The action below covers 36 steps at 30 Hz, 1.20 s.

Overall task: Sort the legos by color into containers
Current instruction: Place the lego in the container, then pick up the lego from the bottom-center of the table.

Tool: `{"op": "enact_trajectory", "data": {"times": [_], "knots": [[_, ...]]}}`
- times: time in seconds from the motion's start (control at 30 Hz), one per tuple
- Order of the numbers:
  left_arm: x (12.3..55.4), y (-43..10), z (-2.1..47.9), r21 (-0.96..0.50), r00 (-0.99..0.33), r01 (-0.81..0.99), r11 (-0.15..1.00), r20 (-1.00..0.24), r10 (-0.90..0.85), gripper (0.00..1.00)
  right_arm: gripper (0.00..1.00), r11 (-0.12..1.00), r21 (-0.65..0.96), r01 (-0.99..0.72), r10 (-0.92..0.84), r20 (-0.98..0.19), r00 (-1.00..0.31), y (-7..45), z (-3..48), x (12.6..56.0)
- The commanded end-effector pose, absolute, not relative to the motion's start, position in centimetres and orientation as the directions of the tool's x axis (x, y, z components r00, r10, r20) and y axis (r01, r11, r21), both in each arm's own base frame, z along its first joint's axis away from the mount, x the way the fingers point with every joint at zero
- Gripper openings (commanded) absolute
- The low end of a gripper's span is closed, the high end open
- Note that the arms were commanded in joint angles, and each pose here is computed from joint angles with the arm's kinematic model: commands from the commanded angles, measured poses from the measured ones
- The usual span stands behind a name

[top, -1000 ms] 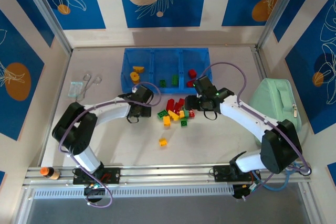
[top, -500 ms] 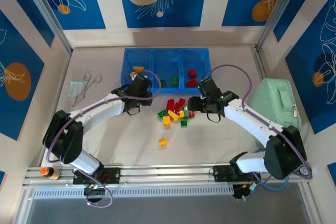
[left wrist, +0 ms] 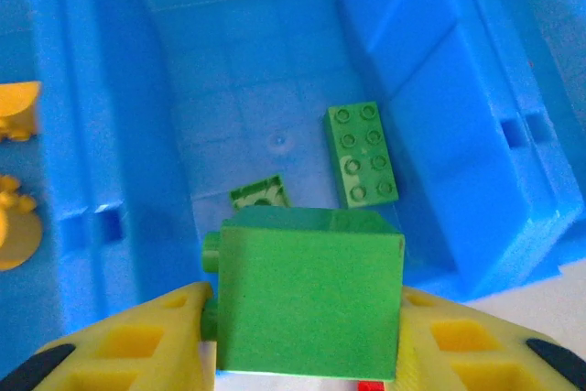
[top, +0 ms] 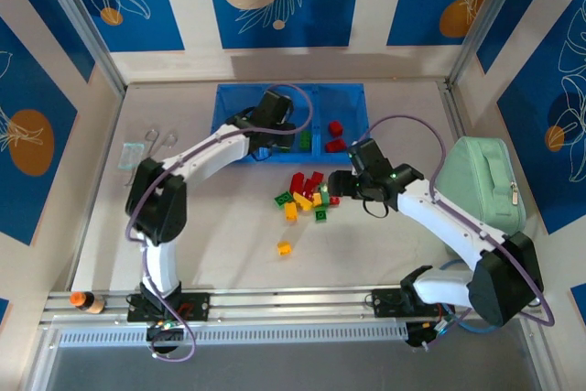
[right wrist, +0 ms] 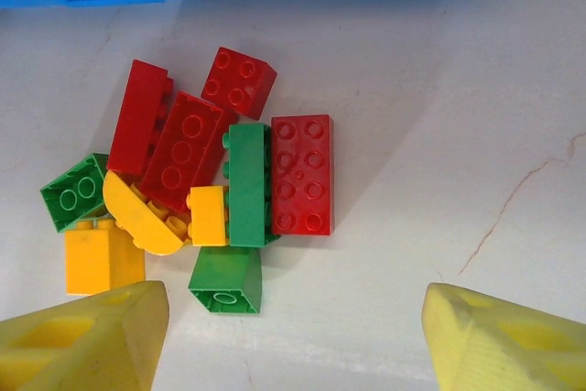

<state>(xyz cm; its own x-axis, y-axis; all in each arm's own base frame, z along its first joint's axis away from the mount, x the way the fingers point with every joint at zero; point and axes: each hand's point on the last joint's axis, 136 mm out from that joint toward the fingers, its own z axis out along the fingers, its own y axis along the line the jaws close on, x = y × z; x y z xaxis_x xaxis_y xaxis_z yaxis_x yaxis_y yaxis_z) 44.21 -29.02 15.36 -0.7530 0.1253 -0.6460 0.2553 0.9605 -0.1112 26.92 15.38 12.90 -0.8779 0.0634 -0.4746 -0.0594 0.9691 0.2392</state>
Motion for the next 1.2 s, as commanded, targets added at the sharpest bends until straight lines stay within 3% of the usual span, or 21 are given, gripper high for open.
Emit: {"op": "enact_trajectory", "data": {"times": [0.0, 0.1, 0.17, 0.23, 0.53, 0.73, 0.97, 1.17], "knots": [[45.0, -30.0, 15.0, -0.078, -0.766, 0.294, 0.952, -0.615, 0.186, 0.45, 0.75, 0.963, 0.261, -0.068, 0.057, -0.441, -0.896, 15.4, 12.1, 25.6], [46.0, -30.7, 15.3, -0.072, -0.767, 0.299, 0.951, -0.612, 0.195, 0.49, 0.75, 0.96, 0.272, -0.069, 0.059, -0.436, -0.898, 15.5, 12.1, 25.2], [46.4, -30.9, 15.8, -0.073, -0.765, 0.298, 0.952, -0.615, 0.192, 0.7, 0.75, 0.959, 0.274, -0.075, 0.056, -0.442, -0.895, 15.6, 12.3, 25.1], [46.3, -31.0, 16.5, -0.078, -0.763, 0.297, 0.952, -0.619, 0.187, 0.76, 0.75, 0.958, 0.273, -0.089, 0.046, -0.451, -0.891, 15.6, 12.4, 25.1], [41.5, -31.4, 23.3, -0.133, -0.672, 0.371, 0.919, -0.722, 0.167, 0.77, 0.77, 0.912, 0.298, -0.282, -0.112, -0.479, -0.871, 19.2, 12.7, 23.7], [37.4, -28.0, 26.7, -0.191, -0.587, 0.365, 0.911, -0.807, 0.066, 0.78, 0.83, 0.898, 0.246, -0.365, -0.235, -0.432, -0.871, 22.2, 10.8, 19.9], [32.9, -22.9, 25.3, -0.222, -0.57, 0.291, 0.931, -0.821, -0.017, 0.78, 0.84, 0.877, 0.233, -0.42, -0.33, -0.342, -0.88, 26.0, 6.7, 16.4], [29.8, -19.9, 21.5, -0.244, -0.633, 0.218, 0.945, -0.772, -0.053, 0.78, 0.83, 0.855, 0.152, -0.496, -0.445, -0.278, -0.852, 28.9, 4.5, 14.5]]}}
